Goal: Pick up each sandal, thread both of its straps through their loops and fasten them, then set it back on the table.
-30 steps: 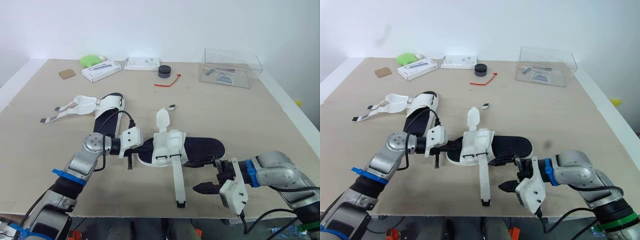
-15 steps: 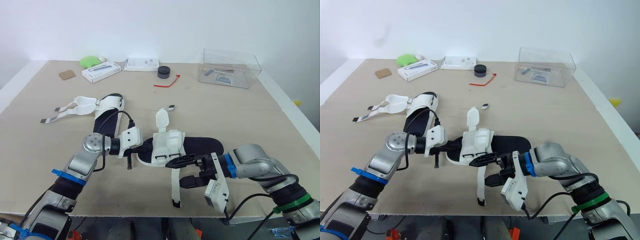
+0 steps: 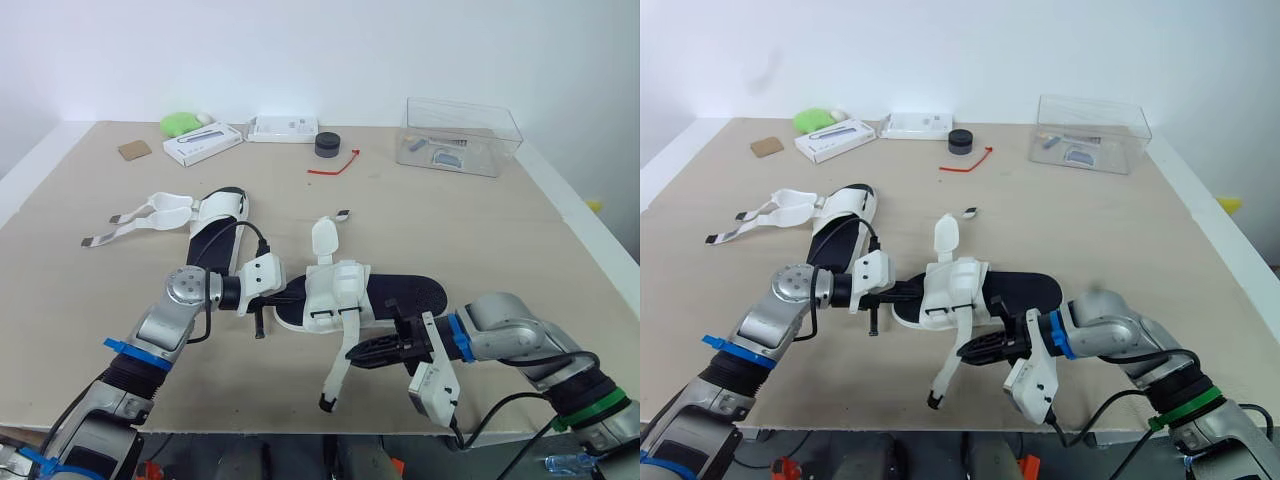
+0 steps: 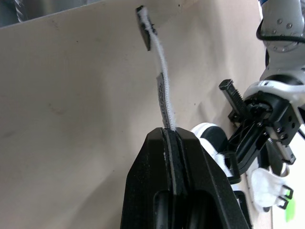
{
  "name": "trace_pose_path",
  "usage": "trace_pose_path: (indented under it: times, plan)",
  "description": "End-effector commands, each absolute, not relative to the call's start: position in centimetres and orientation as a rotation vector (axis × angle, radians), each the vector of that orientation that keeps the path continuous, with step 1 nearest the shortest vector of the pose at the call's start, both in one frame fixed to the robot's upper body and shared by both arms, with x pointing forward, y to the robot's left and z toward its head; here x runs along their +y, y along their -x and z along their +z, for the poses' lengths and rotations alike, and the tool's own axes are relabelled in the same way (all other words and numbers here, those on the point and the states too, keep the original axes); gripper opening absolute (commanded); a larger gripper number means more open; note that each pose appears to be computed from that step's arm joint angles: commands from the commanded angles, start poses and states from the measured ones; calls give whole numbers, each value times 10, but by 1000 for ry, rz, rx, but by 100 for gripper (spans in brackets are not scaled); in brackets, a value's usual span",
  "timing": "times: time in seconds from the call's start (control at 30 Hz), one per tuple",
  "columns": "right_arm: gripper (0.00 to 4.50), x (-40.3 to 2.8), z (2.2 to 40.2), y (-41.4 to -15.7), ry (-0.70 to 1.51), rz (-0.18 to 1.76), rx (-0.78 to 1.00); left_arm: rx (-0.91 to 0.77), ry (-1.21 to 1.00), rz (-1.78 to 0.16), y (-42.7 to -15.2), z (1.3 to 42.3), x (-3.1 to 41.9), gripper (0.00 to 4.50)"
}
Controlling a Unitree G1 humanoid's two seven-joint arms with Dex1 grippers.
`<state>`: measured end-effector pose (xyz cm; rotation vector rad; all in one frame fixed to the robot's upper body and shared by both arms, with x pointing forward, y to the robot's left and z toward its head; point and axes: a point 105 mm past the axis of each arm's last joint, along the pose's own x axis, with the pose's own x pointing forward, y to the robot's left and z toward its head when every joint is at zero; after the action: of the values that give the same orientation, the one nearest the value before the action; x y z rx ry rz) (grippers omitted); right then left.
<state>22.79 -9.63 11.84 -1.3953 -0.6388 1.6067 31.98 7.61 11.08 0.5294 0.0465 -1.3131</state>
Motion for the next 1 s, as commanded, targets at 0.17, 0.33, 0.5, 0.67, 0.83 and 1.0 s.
trace_pose_path:
  times: [0.17, 0.33, 0.5, 0.67, 0.83, 1.0]
  plan:
    - [11, -96, 133, -237, 1082, 1477, -555, 56, -538, -1303, -320, 108, 75, 0]
    - [11, -93, 160, -246, 617, 1355, -411, 58, -541, -1301, -321, 107, 76, 0]
    - [11, -97, 181, -282, 201, 1142, -173, 60, -542, -1299, -321, 107, 76, 0]
    - [11, -102, 188, -313, -6, 1006, 2, 61, -544, -1298, -322, 107, 76, 0]
    - [11, -109, 184, -331, -109, 894, 134, 61, -543, -1295, -323, 107, 77, 0]
    - [11, -110, 179, -335, -123, 847, 208, 63, -541, -1292, -321, 107, 78, 0]
